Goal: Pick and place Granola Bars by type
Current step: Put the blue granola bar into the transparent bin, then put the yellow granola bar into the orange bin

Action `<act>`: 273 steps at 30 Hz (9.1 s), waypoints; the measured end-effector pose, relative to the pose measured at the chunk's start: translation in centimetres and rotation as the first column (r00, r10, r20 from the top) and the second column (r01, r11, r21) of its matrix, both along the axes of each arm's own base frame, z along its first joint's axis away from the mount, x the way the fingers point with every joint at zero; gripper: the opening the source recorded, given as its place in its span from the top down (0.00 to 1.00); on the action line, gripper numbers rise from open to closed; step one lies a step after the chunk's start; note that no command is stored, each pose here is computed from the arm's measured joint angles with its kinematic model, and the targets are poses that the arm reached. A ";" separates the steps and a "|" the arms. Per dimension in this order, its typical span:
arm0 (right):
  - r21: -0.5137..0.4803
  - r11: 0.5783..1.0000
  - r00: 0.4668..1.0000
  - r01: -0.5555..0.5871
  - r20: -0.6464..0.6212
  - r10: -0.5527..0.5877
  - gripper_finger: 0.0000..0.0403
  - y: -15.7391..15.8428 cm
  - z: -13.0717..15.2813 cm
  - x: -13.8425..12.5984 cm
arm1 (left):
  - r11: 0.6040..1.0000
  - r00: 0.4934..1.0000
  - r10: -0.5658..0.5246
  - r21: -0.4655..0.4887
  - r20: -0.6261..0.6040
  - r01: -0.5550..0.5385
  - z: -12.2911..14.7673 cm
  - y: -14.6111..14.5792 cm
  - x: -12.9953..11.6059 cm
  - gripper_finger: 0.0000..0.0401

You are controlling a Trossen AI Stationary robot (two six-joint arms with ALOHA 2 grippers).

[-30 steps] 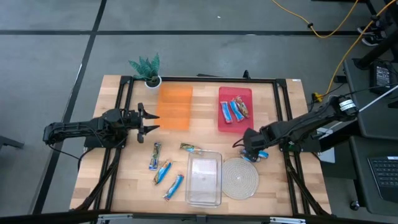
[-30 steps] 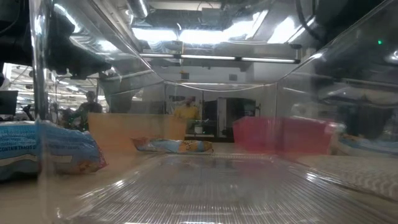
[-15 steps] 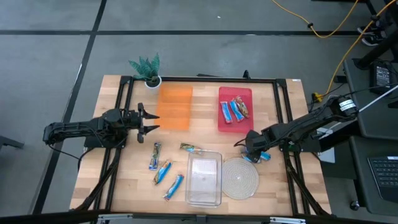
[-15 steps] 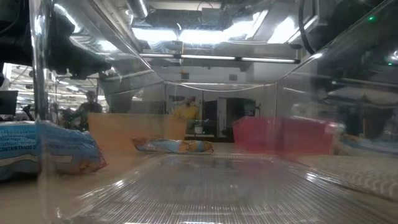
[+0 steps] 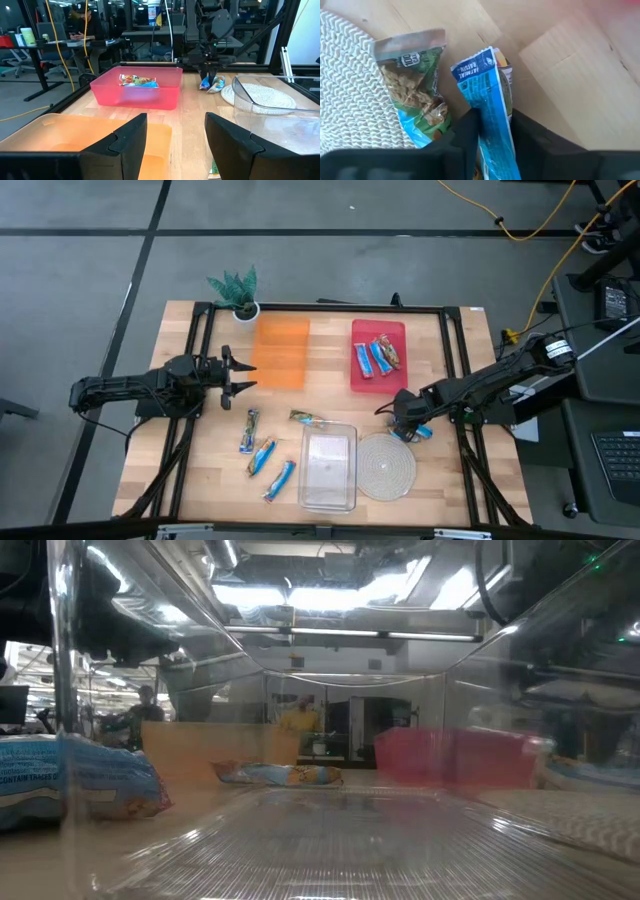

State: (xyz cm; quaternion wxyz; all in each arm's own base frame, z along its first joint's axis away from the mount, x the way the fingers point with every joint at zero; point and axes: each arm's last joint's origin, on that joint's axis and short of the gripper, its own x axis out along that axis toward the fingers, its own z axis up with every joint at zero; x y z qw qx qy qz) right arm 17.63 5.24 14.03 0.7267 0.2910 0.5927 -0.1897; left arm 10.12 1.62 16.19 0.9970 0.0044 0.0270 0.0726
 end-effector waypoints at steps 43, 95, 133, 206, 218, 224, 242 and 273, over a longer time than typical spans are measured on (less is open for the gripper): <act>-0.229 0.939 0.913 -0.258 0.261 0.315 0.76 3.2 11.5 4.9 | 1.000 1.000 0.000 0.000 0.000 0.000 0.0 0.0 0.0 0.52; -0.195 0.906 0.920 -0.375 0.038 0.389 0.88 1.3 -0.1 11.5 | 1.000 1.000 0.000 0.000 -0.001 0.000 0.0 0.0 0.0 0.52; -0.315 0.878 0.922 -0.361 0.019 0.386 0.89 5.5 14.1 9.6 | 1.000 1.000 0.000 0.000 -0.001 0.000 0.0 0.0 0.0 0.52; -0.174 0.496 0.510 -0.851 -0.045 0.859 0.88 11.9 2.9 22.5 | 1.000 1.000 0.000 0.000 -0.001 0.000 0.0 0.0 0.0 0.52; -0.188 0.500 0.513 -0.845 -0.022 0.858 0.88 12.0 2.8 22.8 | 1.000 1.000 0.000 0.000 -0.002 0.000 0.0 0.0 0.0 0.52; -0.186 0.518 0.532 -0.835 -0.027 0.847 0.87 12.0 2.7 22.8 | 1.000 1.000 0.000 0.000 -0.002 0.000 0.0 0.0 0.0 0.52; -0.162 0.558 0.573 -0.813 -0.062 0.817 0.51 12.3 4.2 22.6 | 1.000 1.000 0.000 0.000 -0.002 0.000 0.0 0.0 0.0 0.52; -0.420 0.545 0.677 -0.725 -0.291 0.676 0.51 15.1 14.2 19.3 | 1.000 1.000 0.000 0.000 -0.002 0.000 0.0 0.0 0.0 0.52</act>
